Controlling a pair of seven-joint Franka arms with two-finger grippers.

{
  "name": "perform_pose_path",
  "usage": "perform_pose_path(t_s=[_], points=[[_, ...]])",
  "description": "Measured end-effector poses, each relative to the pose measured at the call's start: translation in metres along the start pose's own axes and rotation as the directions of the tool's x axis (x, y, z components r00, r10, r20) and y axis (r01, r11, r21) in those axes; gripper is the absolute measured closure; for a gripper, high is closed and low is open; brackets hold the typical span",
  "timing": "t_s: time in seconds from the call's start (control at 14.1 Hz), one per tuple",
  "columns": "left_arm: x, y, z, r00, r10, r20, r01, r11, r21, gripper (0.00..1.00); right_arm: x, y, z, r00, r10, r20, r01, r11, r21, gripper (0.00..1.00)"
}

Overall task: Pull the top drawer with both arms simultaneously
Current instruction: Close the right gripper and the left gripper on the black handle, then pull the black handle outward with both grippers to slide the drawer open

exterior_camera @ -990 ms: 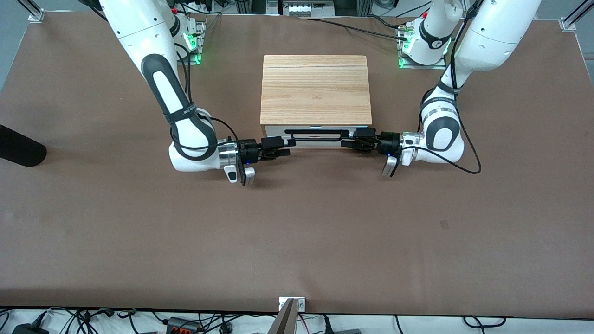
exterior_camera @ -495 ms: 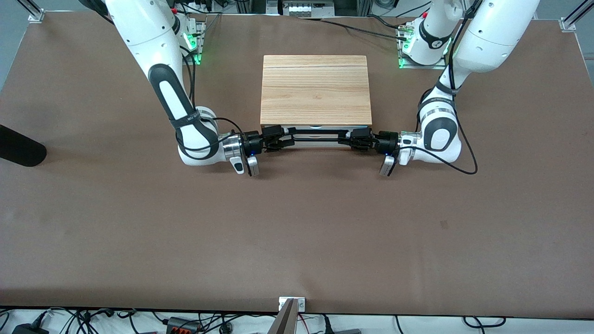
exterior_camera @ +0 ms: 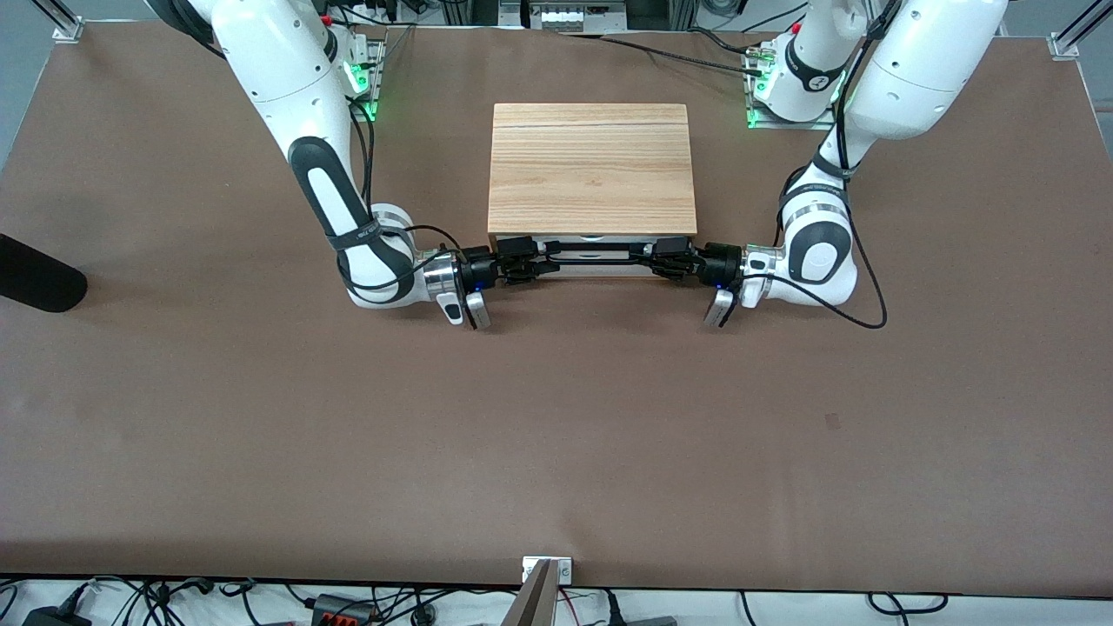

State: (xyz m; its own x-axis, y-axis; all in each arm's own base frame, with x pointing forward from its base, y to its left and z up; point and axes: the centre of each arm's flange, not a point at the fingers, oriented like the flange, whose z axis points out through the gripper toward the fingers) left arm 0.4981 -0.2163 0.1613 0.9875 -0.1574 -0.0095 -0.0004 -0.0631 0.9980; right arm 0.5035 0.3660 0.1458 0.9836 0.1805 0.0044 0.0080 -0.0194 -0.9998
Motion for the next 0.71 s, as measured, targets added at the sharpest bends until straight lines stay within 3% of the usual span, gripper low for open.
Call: perform_pose_path(t_s=[0.07, 0.14, 0.35, 0.42, 0.64, 0.71], points=[[0.0, -0.0003, -0.0001, 1.0, 0.0, 0.0, 0.0, 1.0, 0.0, 0.8, 0.0001, -0.0013, 0.0028, 1.0, -0.001, -0.001, 0.001, 1.0, 0.005, 0.22], [-0.0002, -0.0011, -0.0001, 1.0, -0.002, -0.001, 0.002, 1.0, -0.001, 0.8, -0.0001, -0.002, 0.0049, 1.0, -0.002, 0.0, 0.002, 1.0, 0.007, 0.22], [-0.0001, -0.0018, -0.0001, 1.0, 0.0, -0.002, 0.0, 1.0, -0.002, 0.81, 0.0002, -0.0026, 0.0059, 1.0, -0.003, 0.0, 0.003, 1.0, 0.008, 0.48], [-0.0001, -0.0018, -0.0001, 1.0, 0.002, -0.002, -0.002, 1.0, -0.002, 0.82, 0.0002, -0.0026, 0.0059, 1.0, -0.003, 0.0, 0.003, 1.0, 0.008, 0.48], [-0.0001, -0.0021, -0.0003, 1.0, 0.002, -0.003, -0.002, 1.0, -0.002, 0.82, 0.0003, -0.0034, 0.0063, 0.999, -0.034, 0.0, 0.034, 0.999, 0.011, 0.82], [0.0, -0.002, -0.0004, 1.0, 0.003, -0.003, -0.003, 1.0, -0.003, 0.82, 0.0003, -0.0034, 0.0064, 0.999, -0.05, -0.001, 0.05, 0.999, 0.01, 0.83]])
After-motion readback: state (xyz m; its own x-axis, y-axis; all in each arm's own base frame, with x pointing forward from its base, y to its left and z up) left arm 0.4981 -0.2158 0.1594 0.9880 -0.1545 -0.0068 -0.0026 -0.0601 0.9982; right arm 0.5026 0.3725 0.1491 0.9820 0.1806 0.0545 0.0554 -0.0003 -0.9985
